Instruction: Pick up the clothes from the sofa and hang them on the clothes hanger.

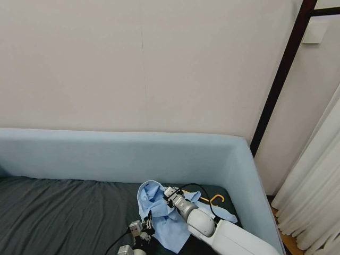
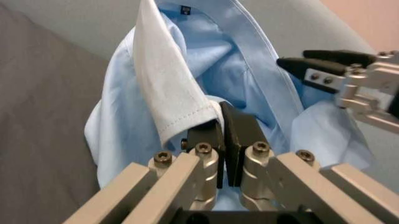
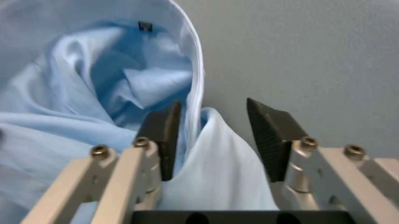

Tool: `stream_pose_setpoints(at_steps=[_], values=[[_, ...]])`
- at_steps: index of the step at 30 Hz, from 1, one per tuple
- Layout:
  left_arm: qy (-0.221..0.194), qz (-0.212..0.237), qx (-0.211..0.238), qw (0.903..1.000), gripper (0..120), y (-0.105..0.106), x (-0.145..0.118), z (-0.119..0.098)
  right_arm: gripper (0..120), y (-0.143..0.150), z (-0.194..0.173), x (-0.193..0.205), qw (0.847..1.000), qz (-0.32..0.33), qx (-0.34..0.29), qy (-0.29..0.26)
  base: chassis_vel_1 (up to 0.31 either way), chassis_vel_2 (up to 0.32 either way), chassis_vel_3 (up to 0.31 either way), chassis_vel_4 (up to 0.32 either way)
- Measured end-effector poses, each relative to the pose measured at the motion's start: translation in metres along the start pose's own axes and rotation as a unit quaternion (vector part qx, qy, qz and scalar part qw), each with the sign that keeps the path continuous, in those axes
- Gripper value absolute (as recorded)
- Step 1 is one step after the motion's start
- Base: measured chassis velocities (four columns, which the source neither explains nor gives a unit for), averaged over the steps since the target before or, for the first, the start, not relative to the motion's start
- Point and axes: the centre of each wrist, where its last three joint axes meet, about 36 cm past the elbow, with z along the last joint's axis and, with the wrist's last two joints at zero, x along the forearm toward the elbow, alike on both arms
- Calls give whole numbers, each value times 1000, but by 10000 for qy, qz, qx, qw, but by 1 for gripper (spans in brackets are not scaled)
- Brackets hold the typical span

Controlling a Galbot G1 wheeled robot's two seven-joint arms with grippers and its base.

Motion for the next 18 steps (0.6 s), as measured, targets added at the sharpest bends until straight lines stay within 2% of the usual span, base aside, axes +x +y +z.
stream_pose_setpoints(at_steps=[3, 5, 8, 11, 13, 16, 18], values=[[11, -4, -31, 10000, 0, 3, 0, -1, 61, 0, 3, 14, 9991, -22, -399, -163, 0, 0, 0, 0], [15, -7, -34, 10000, 0, 3, 0, -1, 63, 0, 4, 16, 9987, -17, -468, -183, 0, 0, 0, 0], [42, -42, -43, 10000, 0, 6, 2, 1, 77, 1, 7, 33, 9949, 50, -968, -281, 0, 0, 0, 0], [48, -54, -45, 10000, 0, 7, 3, 2, 84, 0, 13, 40, 9951, 142, -935, -289, 0, 0, 0, 0], [37, -59, -56, 10000, 0, 8, 5, 1, 95, 3, 17, 57, 9937, 155, -1061, -328, 0, 0, 0, 0], [1, -69, -73, 9999, 0, 10, 6, -2, 99, 15, 12, 75, 9850, -79, -1693, -317, 0, 0, 0, 0], [-38, -83, -108, 9999, 0, 14, 8, -5, 100, 25, 0, 83, 9688, -319, -2431, -364, 0, 0, 0, 0]])
